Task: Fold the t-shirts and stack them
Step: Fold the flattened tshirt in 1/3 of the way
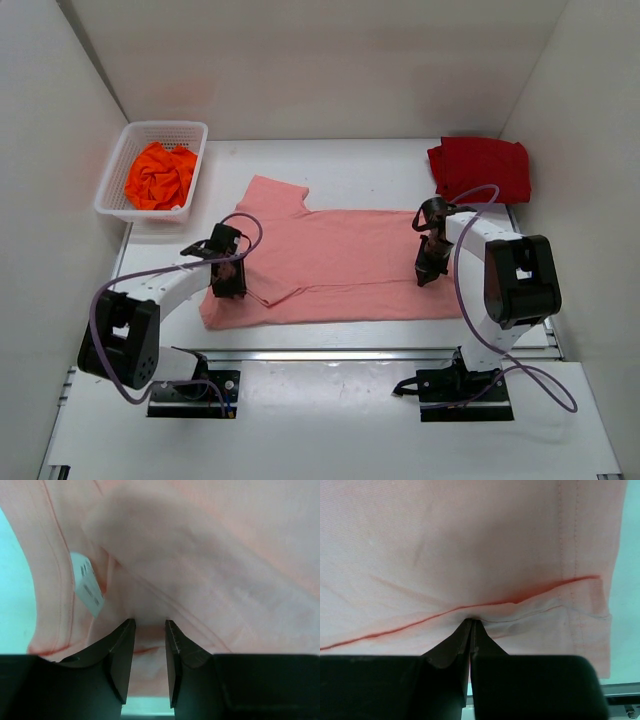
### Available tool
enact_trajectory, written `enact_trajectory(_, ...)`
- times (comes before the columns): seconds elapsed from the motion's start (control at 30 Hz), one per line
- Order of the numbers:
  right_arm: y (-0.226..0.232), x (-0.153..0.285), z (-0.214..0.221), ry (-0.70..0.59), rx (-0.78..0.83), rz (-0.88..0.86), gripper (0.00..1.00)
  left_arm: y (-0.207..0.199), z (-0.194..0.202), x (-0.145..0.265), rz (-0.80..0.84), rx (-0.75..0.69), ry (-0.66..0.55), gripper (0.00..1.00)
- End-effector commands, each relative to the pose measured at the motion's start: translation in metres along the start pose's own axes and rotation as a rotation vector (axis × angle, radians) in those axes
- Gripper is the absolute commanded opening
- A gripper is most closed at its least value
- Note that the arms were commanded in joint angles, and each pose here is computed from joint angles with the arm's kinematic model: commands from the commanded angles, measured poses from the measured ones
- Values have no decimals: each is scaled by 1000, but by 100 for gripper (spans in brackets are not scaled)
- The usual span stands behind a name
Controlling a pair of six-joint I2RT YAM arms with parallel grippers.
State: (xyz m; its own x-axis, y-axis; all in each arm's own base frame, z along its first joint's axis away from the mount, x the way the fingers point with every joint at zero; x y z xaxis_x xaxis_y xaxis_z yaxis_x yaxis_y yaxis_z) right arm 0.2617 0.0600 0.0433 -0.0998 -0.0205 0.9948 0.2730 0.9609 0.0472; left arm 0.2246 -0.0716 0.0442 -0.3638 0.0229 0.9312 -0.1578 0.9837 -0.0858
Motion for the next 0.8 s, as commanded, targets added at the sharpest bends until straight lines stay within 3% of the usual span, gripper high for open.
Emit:
enact_trajectory(0.0, -4, -16, -1, 3, 6, 36, 1, 5, 14, 16, -12, 20, 63, 42)
enact_trajectory(0.17, -9, -16, -4, 13, 10, 37, 0, 10, 12, 28, 5, 11, 62, 37)
enact_trajectory(0.3, -5, -8, -21, -13, 68, 18, 0, 0, -24, 48, 28, -31, 30, 38)
enact_trajectory(0.33, 1, 13, -41, -63, 106, 5, 1, -12, -62, 64, 55, -39, -36, 46)
enact_trajectory(0.43, 7, 33, -56, -130, 123, -3, 2, -33, -115, 87, 117, -32, -186, 55)
enact_trajectory(0.5, 17, 58, -73, -226, 122, -52, 6, -47, -151, 85, 145, -27, -261, 82)
enact_trajectory(0.57, 25, 77, -83, -289, 122, -115, 10, -56, -194, 86, 165, -9, -359, 91)
enact_trajectory(0.77, 40, 131, -101, -475, 138, -227, 19, -74, -268, 20, 167, -9, -352, 80)
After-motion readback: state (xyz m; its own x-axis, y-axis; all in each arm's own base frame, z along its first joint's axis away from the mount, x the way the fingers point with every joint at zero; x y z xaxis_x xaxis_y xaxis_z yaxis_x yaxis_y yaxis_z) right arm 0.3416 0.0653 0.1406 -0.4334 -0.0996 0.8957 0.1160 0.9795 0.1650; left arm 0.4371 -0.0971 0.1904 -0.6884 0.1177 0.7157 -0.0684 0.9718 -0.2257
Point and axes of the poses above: each gripper's point midway between its finger pads, its own x axis back along the fingers, its own y axis along the line the jaws close on, z = x × y, the point moved 3 cm from there along x, back along the fingers, and after that the axes turned 4 degrees about x, right-handed, at the moved point
